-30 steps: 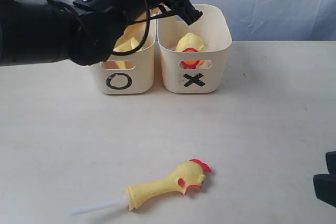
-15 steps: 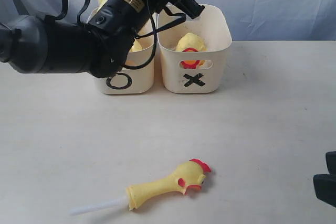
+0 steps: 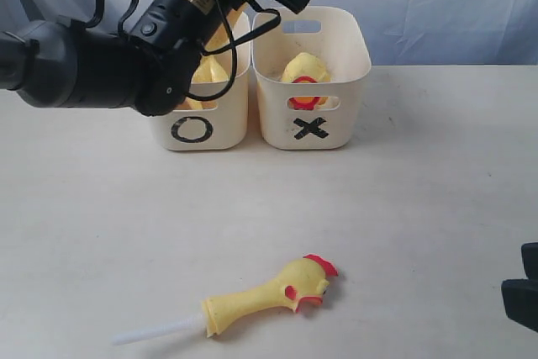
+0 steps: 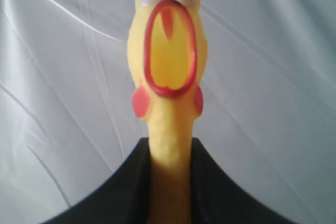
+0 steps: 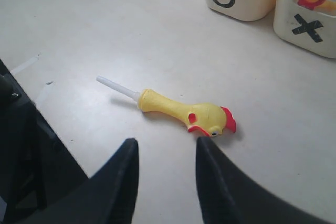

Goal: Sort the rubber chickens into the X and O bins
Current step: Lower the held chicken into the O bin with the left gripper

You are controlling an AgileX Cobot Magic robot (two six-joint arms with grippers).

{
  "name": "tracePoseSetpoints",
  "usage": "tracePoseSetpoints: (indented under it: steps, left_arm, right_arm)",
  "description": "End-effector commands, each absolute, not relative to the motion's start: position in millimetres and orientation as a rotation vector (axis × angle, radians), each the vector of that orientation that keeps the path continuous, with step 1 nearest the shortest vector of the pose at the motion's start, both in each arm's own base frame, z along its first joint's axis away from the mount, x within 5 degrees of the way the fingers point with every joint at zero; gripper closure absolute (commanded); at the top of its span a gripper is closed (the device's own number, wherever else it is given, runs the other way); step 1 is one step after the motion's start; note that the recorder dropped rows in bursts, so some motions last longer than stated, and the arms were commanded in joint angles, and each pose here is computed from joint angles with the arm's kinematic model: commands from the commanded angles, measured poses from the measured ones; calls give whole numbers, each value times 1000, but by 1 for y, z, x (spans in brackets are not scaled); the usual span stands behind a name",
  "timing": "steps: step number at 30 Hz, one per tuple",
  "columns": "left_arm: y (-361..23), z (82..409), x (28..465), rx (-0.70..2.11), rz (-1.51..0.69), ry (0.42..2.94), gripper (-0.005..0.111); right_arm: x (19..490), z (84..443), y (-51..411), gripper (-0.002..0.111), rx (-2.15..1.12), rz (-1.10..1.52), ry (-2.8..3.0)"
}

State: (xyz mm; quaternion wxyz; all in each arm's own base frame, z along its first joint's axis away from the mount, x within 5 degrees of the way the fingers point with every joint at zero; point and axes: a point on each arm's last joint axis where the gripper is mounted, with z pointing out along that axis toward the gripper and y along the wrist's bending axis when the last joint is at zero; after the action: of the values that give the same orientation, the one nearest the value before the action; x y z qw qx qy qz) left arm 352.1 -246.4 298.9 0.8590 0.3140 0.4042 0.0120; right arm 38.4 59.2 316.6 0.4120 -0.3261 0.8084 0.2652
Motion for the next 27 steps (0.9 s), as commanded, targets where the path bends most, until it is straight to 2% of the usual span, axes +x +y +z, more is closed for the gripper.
tracePoseSetpoints:
  steps: [1, 9, 14, 27]
  left_arm:
    - [-248, 300, 354, 697, 24, 887, 107]
    - [-246, 309, 350, 723, 26, 915, 107]
    - [-245, 321, 345, 730, 29, 886, 107]
    - [-247, 327, 339, 754, 42, 777, 107]
  right_arm:
    - [38, 316, 59, 73, -820, 665, 2027]
    - [38, 316, 59, 73, -820, 665, 2027]
    - [38, 316, 59, 73, -820, 665, 2027]
    - [38, 316, 59, 73, -820, 665, 2027]
